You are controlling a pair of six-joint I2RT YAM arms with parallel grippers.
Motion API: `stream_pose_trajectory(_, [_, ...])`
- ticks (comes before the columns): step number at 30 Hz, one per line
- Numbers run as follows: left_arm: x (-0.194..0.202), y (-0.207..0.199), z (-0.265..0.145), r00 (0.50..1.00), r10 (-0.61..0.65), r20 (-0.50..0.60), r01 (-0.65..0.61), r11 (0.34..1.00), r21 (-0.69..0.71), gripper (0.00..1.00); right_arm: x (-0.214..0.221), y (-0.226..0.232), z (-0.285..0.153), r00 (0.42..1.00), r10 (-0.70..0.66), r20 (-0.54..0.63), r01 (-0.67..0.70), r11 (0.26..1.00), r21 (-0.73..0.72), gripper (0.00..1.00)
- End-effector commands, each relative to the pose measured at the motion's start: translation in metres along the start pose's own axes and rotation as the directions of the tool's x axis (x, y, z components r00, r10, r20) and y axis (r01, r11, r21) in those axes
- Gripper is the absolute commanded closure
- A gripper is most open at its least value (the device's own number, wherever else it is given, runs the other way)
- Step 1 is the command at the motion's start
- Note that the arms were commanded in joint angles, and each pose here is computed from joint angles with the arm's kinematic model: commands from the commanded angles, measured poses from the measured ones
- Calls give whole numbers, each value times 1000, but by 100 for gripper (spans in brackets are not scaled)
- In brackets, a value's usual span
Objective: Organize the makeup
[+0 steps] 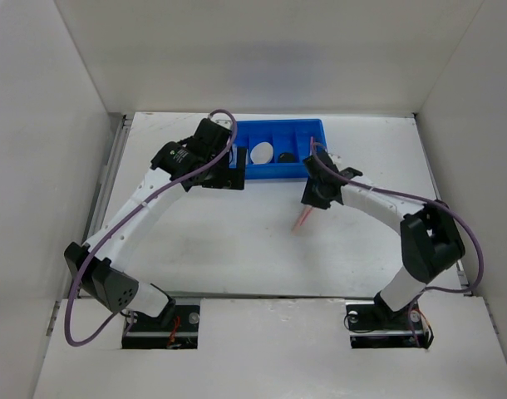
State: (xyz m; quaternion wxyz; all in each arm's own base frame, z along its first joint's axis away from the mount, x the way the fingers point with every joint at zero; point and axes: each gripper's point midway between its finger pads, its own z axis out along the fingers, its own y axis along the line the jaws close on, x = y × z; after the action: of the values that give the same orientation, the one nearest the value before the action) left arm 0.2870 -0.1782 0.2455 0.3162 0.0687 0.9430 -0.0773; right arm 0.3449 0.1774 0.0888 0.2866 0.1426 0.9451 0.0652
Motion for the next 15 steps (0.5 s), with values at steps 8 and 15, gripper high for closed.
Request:
stream_pose_trajectory(8, [2,3,-7,1000,3,15,-4,1000,10,0,27,21,24,997,63,-49,-65,997,-29,62])
stream_pose_trajectory(15, [3,3,-4,1000,3,15,-4,1000,10,0,43,16,39,996,44,-83,-44,999,2,62])
